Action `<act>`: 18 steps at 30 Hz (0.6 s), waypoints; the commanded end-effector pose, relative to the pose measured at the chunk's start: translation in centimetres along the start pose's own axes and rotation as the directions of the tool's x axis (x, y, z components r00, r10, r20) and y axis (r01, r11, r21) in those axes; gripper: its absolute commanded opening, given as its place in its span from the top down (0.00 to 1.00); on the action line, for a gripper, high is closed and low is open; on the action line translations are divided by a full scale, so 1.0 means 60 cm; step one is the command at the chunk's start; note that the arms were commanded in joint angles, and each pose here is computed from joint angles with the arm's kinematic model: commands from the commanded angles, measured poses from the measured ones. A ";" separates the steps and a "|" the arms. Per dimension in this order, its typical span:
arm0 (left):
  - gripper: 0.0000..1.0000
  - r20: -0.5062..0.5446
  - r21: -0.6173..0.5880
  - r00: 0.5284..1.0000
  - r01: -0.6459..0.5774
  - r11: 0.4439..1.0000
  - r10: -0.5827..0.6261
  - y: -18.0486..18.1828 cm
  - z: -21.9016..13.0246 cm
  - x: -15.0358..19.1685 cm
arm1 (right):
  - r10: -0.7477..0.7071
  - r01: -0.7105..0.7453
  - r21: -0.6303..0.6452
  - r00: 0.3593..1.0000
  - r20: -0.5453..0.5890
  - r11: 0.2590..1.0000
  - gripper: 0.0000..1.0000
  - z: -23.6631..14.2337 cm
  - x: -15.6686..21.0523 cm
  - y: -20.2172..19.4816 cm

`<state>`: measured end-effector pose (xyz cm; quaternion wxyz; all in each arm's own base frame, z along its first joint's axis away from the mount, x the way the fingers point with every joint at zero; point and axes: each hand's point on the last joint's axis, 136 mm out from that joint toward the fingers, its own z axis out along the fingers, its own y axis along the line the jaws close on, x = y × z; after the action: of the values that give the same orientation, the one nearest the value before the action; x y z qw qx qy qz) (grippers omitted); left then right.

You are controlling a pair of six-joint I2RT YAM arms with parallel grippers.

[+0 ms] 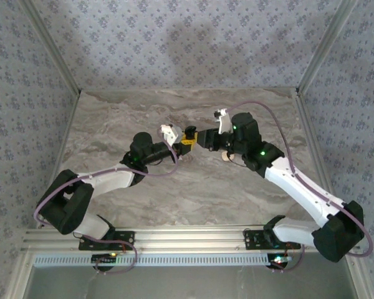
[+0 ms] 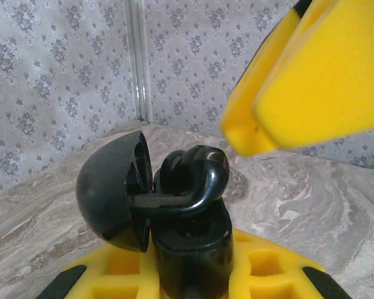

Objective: Insert the wireless bluetooth earbuds into the charging case

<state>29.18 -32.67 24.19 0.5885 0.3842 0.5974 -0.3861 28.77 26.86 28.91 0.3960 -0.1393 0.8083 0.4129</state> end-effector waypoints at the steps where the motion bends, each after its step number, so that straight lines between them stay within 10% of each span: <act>1: 0.86 0.055 0.043 0.997 -0.056 0.997 0.054 -0.015 -0.005 -0.041 | -0.068 0.070 -0.036 0.996 0.049 0.997 0.67 -0.025 -0.037 0.032; 18: 0.86 0.059 0.055 0.997 -0.059 0.997 0.056 -0.020 -0.006 -0.045 | -0.035 0.032 -0.074 0.999 -0.036 0.997 0.81 0.009 -0.018 0.035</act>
<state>28.56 -32.81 24.43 0.5854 0.3973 0.5879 -0.3921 28.92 27.96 29.88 0.3844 -0.1633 0.8035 0.4242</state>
